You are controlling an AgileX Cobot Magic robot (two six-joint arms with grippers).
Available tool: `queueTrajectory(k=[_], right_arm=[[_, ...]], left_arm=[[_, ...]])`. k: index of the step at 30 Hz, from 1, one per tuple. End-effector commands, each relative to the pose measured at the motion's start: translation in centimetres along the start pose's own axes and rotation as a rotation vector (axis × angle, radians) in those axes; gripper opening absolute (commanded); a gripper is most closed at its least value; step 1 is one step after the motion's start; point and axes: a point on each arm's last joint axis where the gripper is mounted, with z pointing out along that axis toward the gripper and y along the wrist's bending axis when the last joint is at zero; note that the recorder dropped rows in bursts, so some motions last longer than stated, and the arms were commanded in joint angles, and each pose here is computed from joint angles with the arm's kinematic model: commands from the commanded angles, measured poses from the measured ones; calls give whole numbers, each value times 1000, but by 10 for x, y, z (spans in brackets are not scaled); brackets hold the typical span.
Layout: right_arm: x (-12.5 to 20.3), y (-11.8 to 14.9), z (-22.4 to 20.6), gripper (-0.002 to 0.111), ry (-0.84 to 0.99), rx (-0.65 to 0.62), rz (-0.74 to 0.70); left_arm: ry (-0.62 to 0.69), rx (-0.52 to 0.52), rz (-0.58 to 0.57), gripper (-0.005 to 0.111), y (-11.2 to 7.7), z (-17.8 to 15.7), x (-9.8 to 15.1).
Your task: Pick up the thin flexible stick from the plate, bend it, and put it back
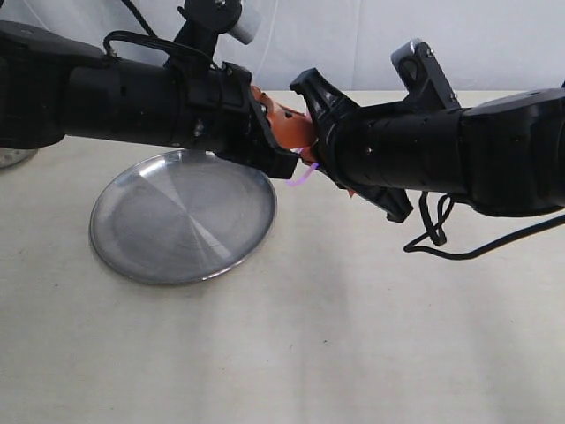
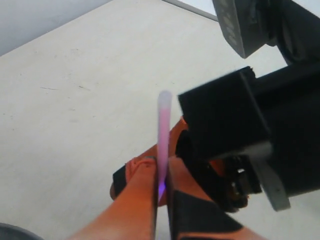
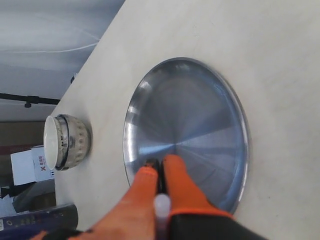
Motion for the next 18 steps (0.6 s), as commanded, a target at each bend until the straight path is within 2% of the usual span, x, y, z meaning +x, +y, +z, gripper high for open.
queueTrajectory(k=[1,7,18], right_arm=[[-1,7,-3,-1,2,-29,13],[-1,7,-3,-1,-2,-27,13],[-3,6,-3,-1,-21,-16,13]], left_arm=[[28,31,13,0,-8,4,5],[26,-53,-7,0,0,4,5],[23,-124,-8,0,6,3,4]])
